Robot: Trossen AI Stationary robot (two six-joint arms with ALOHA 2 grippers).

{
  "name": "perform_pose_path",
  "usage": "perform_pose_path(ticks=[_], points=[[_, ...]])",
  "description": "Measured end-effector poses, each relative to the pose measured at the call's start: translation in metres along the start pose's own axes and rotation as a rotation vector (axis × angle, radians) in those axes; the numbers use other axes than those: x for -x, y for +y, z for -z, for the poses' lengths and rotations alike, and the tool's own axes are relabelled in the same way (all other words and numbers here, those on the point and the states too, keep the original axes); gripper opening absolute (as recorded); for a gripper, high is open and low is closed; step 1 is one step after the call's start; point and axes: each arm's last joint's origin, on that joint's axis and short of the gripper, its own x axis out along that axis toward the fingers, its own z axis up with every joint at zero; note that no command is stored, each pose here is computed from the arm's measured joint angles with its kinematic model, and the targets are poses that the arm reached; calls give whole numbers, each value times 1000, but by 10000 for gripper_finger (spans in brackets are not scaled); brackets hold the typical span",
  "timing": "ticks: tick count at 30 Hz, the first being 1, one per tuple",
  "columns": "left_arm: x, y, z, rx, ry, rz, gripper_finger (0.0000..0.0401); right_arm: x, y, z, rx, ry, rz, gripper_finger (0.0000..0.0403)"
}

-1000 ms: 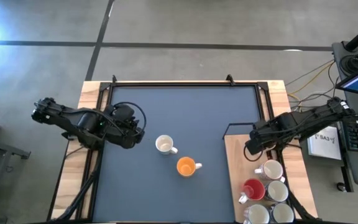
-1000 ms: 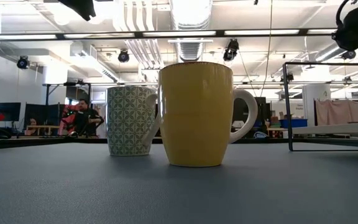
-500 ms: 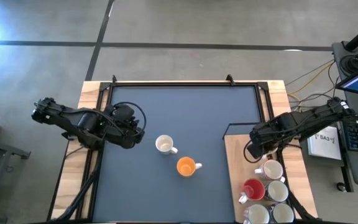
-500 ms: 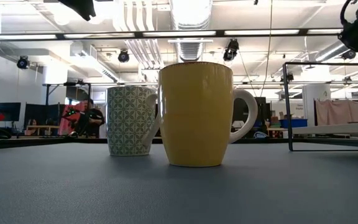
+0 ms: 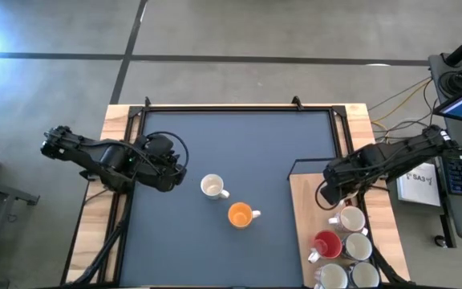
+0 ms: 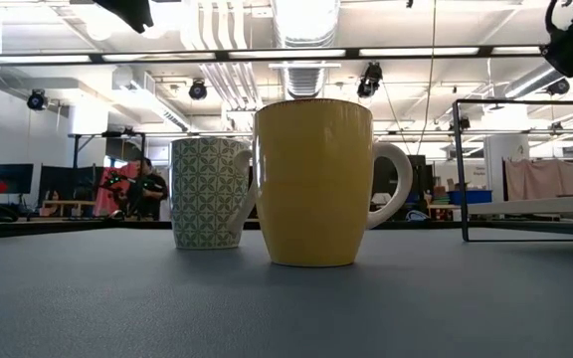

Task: Place coffee mugs
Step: Put the orange pattern mug on the shelf, then put the yellow mug on the shelf

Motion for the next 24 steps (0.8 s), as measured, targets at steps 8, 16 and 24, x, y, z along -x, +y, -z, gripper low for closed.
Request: perform_pose_path(ticks=[8,16,24], points=[[0,0,0,0,0,0,82,26,4,4,17,-70,-39,95],[0,0,0,0,0,0,82,46,26,-2,121,-299,-162,94],[-4,-5,2,-11,21,-2,82,28,76,-18,245,-361,-242,79]])
